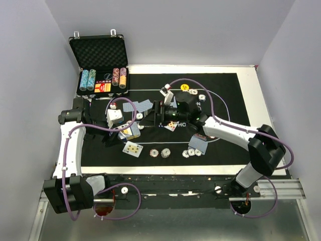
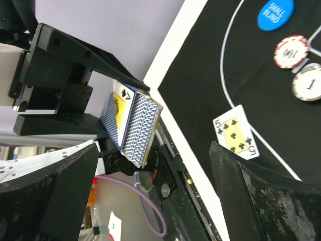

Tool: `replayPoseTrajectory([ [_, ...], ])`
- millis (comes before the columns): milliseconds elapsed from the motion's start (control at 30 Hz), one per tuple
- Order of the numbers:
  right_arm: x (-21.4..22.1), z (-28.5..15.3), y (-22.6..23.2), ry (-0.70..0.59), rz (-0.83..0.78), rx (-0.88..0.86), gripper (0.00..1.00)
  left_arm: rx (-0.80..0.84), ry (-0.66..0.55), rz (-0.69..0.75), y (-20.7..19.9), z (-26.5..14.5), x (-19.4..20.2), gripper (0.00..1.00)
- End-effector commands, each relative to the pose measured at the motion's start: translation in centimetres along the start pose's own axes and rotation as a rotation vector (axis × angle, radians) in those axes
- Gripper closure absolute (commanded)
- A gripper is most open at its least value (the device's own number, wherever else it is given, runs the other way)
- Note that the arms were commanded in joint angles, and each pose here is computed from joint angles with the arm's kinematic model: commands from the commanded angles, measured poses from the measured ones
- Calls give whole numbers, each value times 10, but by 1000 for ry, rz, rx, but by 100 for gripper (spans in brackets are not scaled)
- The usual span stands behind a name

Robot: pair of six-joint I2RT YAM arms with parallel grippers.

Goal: Distribute texas hold em gaming equipment

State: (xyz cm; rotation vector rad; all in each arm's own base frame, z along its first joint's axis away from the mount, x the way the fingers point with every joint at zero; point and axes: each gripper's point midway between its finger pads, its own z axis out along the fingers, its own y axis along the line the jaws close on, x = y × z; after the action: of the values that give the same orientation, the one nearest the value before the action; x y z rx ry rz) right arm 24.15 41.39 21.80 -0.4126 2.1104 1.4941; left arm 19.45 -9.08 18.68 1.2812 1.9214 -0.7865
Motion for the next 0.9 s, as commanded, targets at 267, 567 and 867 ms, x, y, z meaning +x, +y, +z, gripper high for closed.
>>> replayPoseTrajectory([
  [267,31,33,17,113,78,-108,6,146,34,-180,-58,-9,-1,100],
  [567,32,42,12,114,118,-114,17,144,31,-171,-60,-9,-2,100],
  [867,37,46,10,124,150,-135,37,143,31,-165,-62,-9,-2,100],
])
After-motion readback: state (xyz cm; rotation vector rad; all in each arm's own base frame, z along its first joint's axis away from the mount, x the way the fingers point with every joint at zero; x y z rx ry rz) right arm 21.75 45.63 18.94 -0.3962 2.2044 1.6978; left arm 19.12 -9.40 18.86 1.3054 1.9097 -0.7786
